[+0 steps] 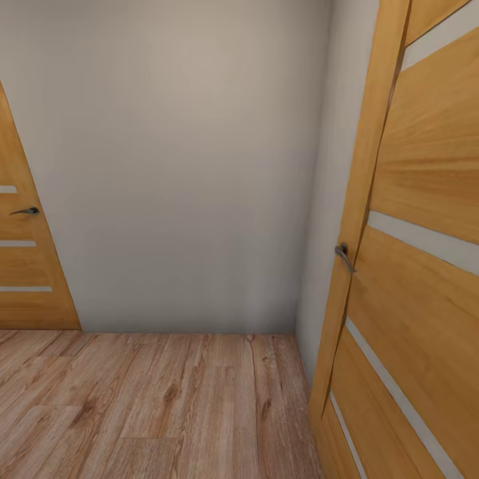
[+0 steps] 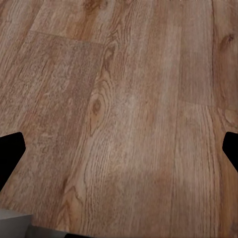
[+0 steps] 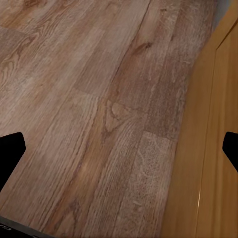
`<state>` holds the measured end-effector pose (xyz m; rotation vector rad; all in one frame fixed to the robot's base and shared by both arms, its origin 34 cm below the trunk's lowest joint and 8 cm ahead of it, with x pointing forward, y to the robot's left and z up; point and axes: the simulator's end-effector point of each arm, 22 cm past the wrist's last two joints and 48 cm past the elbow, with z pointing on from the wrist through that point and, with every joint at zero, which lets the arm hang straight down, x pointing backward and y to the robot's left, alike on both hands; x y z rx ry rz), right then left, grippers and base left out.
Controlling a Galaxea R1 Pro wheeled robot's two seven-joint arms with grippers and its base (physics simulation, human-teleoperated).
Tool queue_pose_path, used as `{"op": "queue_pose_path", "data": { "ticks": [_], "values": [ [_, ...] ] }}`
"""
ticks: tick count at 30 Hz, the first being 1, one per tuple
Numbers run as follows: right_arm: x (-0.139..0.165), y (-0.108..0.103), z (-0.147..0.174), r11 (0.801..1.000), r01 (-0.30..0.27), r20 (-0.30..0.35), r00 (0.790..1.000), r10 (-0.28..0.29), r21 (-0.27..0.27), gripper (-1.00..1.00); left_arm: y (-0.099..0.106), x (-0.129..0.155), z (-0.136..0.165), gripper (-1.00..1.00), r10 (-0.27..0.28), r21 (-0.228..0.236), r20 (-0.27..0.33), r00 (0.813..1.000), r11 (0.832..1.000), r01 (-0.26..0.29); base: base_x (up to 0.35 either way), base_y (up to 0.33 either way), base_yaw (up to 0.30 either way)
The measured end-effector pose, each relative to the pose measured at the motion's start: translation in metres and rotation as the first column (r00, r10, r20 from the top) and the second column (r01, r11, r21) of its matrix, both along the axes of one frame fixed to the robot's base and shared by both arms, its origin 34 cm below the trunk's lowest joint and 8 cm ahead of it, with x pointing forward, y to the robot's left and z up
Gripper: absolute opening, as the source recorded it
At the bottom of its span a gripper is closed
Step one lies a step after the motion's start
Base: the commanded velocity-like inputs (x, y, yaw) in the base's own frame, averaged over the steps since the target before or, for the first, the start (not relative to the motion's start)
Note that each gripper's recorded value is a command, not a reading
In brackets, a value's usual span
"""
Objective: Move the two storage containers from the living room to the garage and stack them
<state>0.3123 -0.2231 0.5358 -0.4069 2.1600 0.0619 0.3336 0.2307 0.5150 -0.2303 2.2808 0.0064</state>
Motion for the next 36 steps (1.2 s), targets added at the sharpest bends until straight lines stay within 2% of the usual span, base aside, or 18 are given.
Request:
{"op": "queue_pose_path", "data": {
  "ticks": [36],
  "values": [
    [-0.0001,0.0000,0.0001,1.000,0.000,0.000,1.000,0.000,0.000,1.00,0.0006,0.0001,0.0003,1.00,0.000,0.001,0.001,1.000,1.000,0.000,0.050,0.000,0.000]
  ]
}}
